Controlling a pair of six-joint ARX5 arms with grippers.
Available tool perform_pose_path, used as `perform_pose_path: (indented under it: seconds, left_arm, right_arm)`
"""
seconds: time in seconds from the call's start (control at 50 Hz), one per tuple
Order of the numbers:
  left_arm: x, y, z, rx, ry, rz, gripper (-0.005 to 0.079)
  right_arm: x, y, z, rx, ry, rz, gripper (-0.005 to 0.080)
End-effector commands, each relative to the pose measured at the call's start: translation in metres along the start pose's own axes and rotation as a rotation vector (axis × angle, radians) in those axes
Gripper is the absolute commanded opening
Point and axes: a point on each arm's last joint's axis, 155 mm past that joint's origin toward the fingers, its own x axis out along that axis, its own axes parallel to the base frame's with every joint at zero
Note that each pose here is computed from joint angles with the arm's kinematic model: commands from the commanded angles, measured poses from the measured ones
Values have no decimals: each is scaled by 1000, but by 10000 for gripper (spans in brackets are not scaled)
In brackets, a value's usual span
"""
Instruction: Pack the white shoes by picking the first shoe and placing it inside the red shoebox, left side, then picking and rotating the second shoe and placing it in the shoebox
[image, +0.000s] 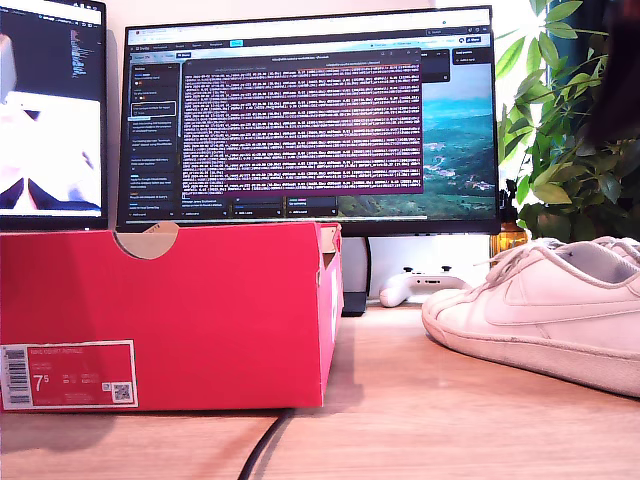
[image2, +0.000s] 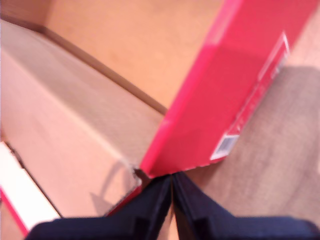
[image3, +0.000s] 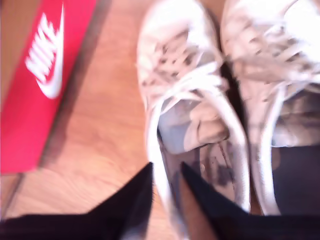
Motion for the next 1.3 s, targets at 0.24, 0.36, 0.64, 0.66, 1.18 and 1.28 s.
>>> perform_pose_path:
  seconds: [0.24,0.36,0.64,0.66,1.18,1.28]
  left_arm:
    - [1,-5,10,-8,-50,-26,-21]
    - [1,-5,10,-29,-50,-28,-21]
    - [1,-5,10,-29,-50,-28,-21]
    - [1,-5,10,-29,-50,-28,-21]
    - [1,-6,9,-28,-47,-30,-21]
    - [1,-8,8,-27,-41,-36,-21]
  right_arm:
    - [27,3,-18,-89,128,-33,363]
    - [35,-5,-28,-119,186,-91,363]
    - [57,-10,-46,-129,291,-86,362]
    - [59,-11,-48,-130,299,-85,362]
    - [93,-3,-48,-110,330,-33,-13]
    - [86,11,-41,-82,330,-1,-13]
